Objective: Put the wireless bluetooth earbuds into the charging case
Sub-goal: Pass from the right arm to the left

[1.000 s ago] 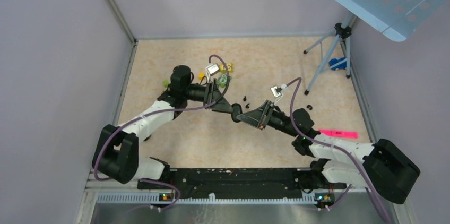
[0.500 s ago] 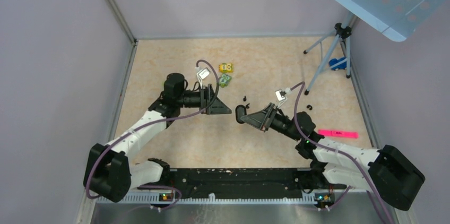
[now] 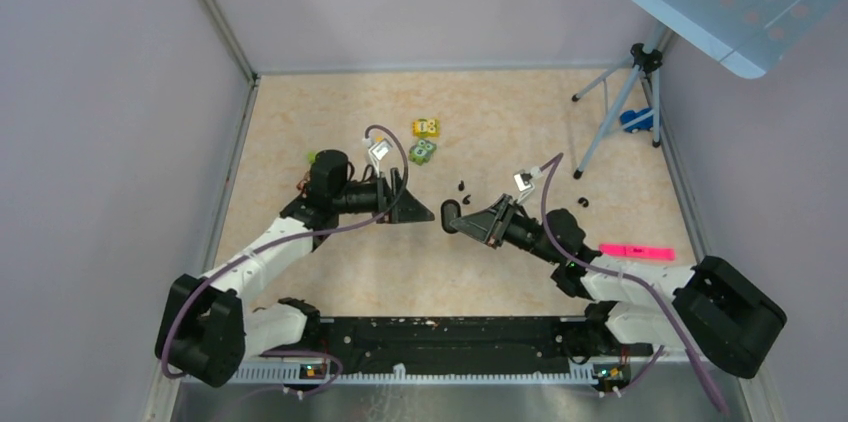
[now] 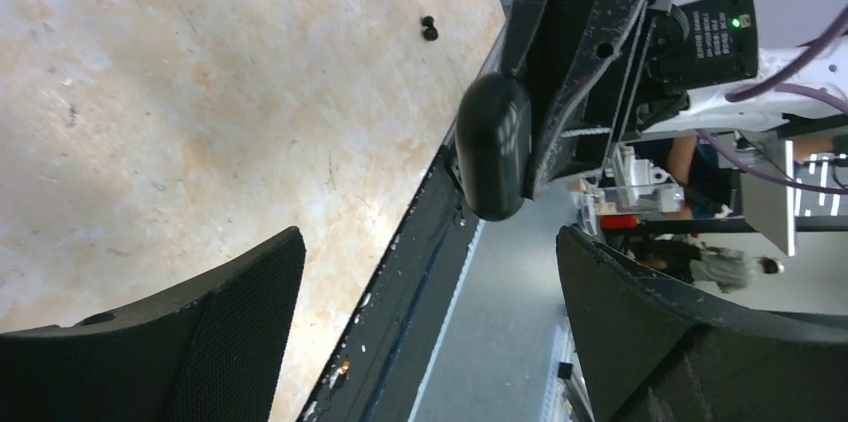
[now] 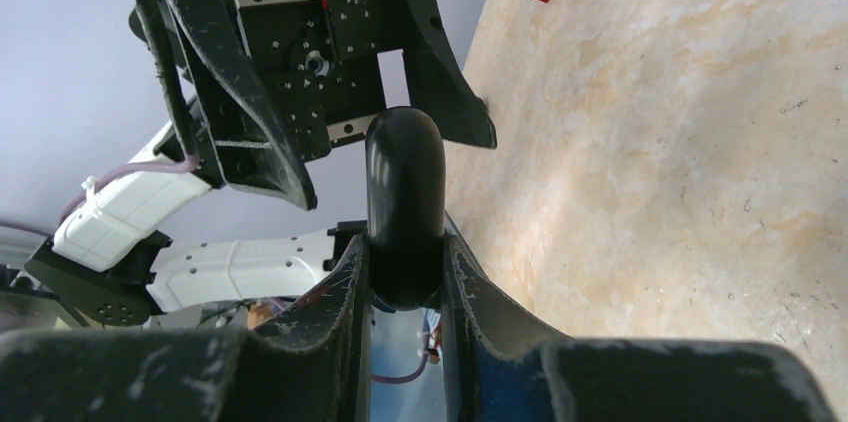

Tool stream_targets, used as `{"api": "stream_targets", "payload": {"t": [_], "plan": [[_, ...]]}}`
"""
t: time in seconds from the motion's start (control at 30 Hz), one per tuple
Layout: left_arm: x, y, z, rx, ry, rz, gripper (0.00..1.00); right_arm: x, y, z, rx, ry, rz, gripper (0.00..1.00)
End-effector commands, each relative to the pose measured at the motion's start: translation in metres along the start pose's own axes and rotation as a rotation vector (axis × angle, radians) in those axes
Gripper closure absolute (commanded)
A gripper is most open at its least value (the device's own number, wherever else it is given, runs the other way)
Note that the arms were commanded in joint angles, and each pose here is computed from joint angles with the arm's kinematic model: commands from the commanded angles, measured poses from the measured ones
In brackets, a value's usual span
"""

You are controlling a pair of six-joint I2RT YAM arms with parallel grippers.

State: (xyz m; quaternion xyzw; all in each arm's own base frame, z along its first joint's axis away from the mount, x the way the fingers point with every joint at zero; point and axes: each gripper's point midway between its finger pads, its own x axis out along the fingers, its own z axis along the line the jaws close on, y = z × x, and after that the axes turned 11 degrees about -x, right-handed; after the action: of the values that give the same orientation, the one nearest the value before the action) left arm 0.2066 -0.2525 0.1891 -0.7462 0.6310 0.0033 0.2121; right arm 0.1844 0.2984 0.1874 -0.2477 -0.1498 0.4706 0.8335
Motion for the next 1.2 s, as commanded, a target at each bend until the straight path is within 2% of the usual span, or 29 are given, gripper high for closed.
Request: {"api": "stream_targets", "payload": {"t": [0.0,0.23,0.37,0.47,0.57,0.77,0.9,1.17], "plan": [[-0.007,-0.001,-0.046,0.091,0.224,-0.040,0.01,0.006,-0.015,0.019,-0.010,-0.088,-0.048,1.00],[-0.003,-0.006,-0.051,0.068,0.260,-0.073,0.03,0.014,-0.018,0.029,-0.005,-0.141,-0.046,1.00],[0.006,-0.006,-0.043,0.035,0.265,-0.047,0.20,0.014,-0.018,0.030,0.006,-0.149,-0.048,1.00],[0.010,-0.005,-0.040,0.001,0.283,-0.034,0.28,0.013,-0.019,0.033,0.007,-0.163,-0.054,1.00],[0.014,-0.006,-0.036,-0.017,0.279,-0.037,0.43,0.012,-0.019,0.034,0.008,-0.167,-0.055,1.00],[0.018,-0.003,-0.041,-0.031,0.318,-0.012,0.42,0.013,-0.020,0.035,0.012,-0.166,-0.053,1.00],[0.025,0.001,-0.044,-0.051,0.320,0.019,0.48,0.015,-0.021,0.031,0.022,-0.148,-0.060,1.00],[0.029,0.005,-0.048,-0.066,0.331,0.024,0.79,0.017,-0.023,0.032,0.025,-0.146,-0.060,1.00]]}}
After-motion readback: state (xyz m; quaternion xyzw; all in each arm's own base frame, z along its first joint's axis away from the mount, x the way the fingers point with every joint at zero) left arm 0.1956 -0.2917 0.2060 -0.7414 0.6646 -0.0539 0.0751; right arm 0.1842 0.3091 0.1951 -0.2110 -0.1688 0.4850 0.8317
